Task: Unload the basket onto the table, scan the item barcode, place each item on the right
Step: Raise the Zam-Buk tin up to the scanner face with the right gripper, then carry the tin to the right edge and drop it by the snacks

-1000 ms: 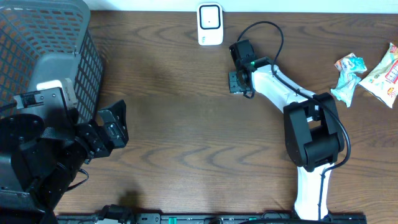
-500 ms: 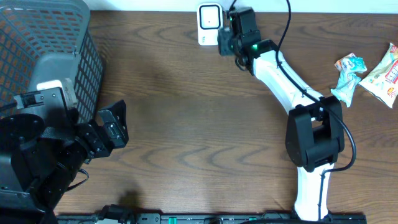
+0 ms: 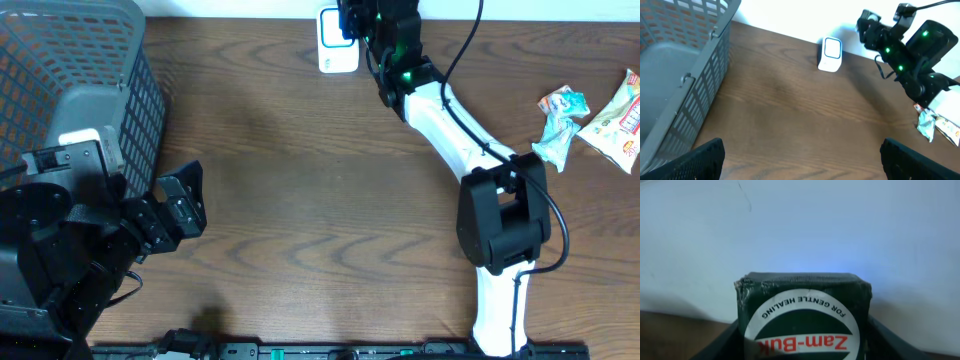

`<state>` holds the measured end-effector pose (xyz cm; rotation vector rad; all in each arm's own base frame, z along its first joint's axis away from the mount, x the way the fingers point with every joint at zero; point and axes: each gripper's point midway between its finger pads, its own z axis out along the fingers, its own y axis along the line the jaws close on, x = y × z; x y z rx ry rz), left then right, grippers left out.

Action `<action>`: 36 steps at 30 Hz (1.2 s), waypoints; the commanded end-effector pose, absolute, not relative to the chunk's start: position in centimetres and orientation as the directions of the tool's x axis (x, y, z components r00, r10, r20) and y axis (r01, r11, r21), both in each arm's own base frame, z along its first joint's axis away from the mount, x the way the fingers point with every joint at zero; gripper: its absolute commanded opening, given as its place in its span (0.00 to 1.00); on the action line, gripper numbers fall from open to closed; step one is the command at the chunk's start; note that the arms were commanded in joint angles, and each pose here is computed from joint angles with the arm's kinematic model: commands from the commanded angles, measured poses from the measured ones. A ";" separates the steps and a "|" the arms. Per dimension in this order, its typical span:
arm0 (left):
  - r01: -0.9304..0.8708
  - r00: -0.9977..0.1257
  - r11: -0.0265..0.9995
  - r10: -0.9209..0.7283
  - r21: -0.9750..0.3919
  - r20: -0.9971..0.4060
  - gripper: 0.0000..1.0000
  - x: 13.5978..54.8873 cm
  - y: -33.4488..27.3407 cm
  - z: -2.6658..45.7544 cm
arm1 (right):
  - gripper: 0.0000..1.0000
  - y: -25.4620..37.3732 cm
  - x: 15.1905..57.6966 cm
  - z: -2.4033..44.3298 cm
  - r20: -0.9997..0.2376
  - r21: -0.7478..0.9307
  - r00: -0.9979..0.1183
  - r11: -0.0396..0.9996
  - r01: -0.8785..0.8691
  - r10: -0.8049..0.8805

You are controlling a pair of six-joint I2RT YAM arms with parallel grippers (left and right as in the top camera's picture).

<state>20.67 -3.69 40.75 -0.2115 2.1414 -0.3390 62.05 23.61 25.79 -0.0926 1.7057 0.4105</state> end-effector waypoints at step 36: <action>-0.039 -0.547 0.946 -0.290 -0.321 -0.786 0.98 20.6 -3.4 41.0 | 0.45 16.9 66.1 27.5 -0.972 0.180 -0.167 0.982 -0.063 0.168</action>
